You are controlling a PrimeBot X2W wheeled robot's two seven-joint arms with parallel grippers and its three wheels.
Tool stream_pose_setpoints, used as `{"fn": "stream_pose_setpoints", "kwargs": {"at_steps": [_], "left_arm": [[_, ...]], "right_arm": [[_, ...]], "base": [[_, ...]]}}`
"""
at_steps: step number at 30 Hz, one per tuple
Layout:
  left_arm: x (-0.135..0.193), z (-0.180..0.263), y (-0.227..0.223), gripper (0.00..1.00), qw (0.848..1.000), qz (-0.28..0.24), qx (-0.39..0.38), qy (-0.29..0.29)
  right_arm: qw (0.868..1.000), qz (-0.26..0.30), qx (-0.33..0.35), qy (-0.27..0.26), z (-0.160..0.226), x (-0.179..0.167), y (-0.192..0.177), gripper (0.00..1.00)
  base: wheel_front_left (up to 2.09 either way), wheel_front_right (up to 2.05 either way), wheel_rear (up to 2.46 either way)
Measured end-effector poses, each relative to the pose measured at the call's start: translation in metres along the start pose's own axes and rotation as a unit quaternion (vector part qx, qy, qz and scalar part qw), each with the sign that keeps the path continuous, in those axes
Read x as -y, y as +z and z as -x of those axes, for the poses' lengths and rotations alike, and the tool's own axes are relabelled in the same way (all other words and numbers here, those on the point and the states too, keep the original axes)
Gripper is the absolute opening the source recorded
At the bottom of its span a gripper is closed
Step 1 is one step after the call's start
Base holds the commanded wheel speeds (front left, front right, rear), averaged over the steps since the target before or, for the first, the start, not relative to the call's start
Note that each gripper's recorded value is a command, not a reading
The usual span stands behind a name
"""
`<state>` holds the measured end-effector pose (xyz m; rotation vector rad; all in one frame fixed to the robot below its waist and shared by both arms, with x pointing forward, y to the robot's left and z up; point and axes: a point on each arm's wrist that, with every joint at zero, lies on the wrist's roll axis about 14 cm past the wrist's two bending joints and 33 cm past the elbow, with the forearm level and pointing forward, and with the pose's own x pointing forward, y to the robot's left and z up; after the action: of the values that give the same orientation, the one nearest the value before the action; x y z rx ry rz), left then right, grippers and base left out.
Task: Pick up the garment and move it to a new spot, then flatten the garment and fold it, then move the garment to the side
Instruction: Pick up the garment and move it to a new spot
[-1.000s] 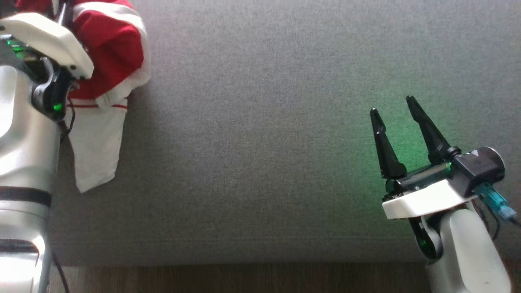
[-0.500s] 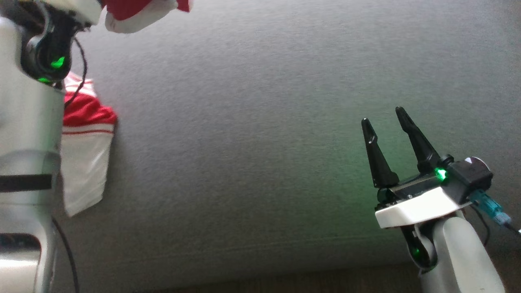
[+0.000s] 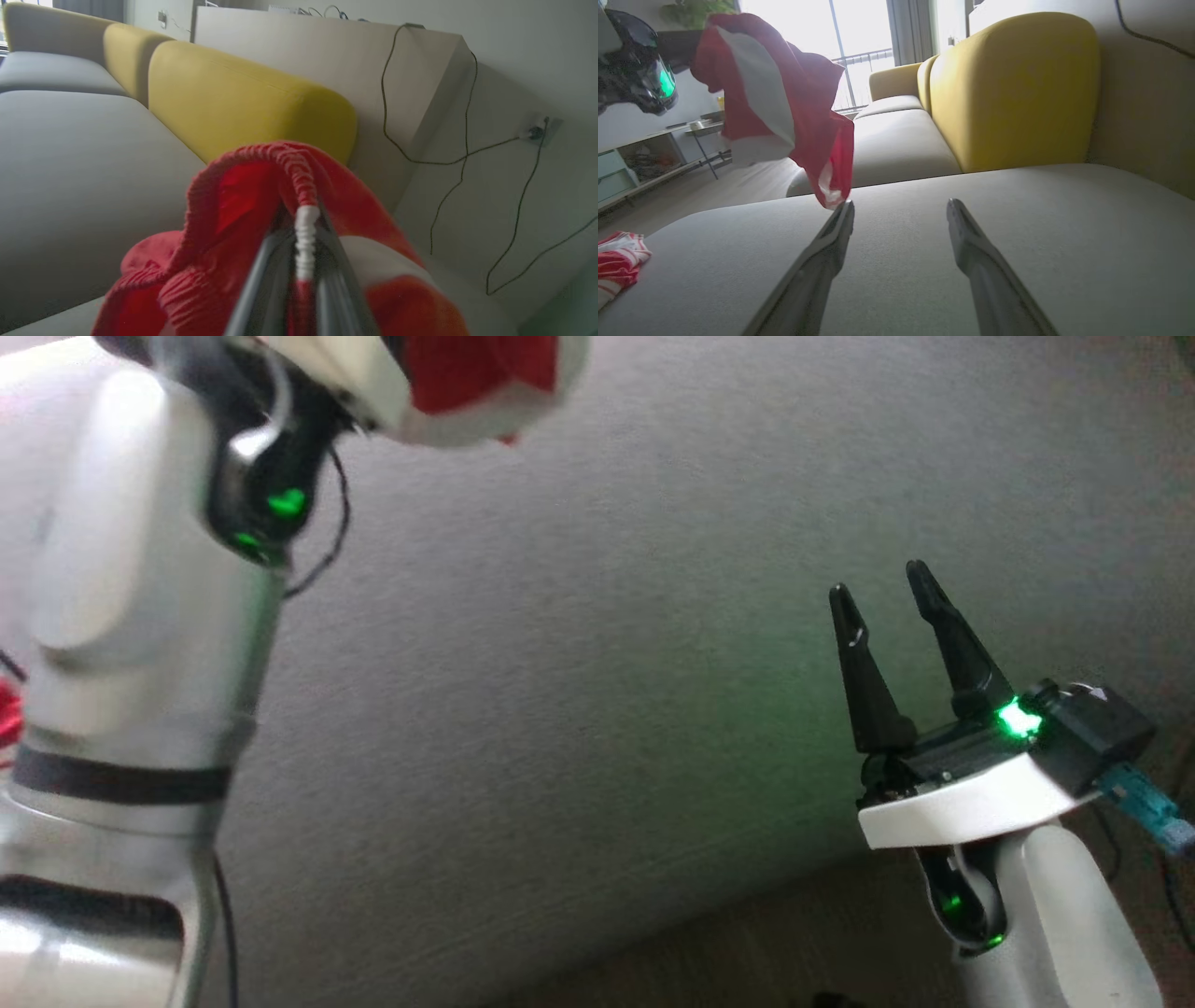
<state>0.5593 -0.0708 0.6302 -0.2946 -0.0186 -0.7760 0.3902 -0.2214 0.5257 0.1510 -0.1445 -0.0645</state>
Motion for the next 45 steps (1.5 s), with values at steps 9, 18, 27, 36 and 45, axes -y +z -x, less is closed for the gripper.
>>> {"fn": "stream_pose_setpoints", "kwargs": {"at_steps": [9, 18, 27, 36, 45], "left_arm": [[0.017, -0.017, -0.133, 0.00, 0.993, 0.035, -0.116, -0.019], [0.010, -0.002, -0.213, 0.25, 0.985, 0.035, -0.166, -0.008], [0.005, 0.015, -0.179, 1.00, 0.995, 0.025, -0.094, 0.015], [-0.028, 0.095, -0.130, 1.00, 0.993, -0.005, -0.026, 0.115], [-0.051, 0.208, -0.077, 1.00, 0.966, -0.061, 0.047, 0.246]], "right_arm": [[0.998, 0.008, -0.003, -0.062, 0.013, 0.039, 0.005, 1.00], [0.997, 0.016, -0.022, -0.071, 0.017, 0.044, -0.005, 1.00], [1.000, 0.016, -0.019, -0.003, -0.001, 0.003, -0.011, 1.00], [0.995, 0.001, -0.013, 0.094, -0.019, -0.062, -0.018, 1.00], [0.988, -0.011, -0.003, 0.154, -0.012, -0.105, -0.011, 1.00]], "base": [[0.00, 0.00, 0.00], [0.00, 0.00, 0.00], [0.00, 0.00, 0.00], [0.00, 0.00, 0.00], [0.00, 0.00, 0.00]]}}
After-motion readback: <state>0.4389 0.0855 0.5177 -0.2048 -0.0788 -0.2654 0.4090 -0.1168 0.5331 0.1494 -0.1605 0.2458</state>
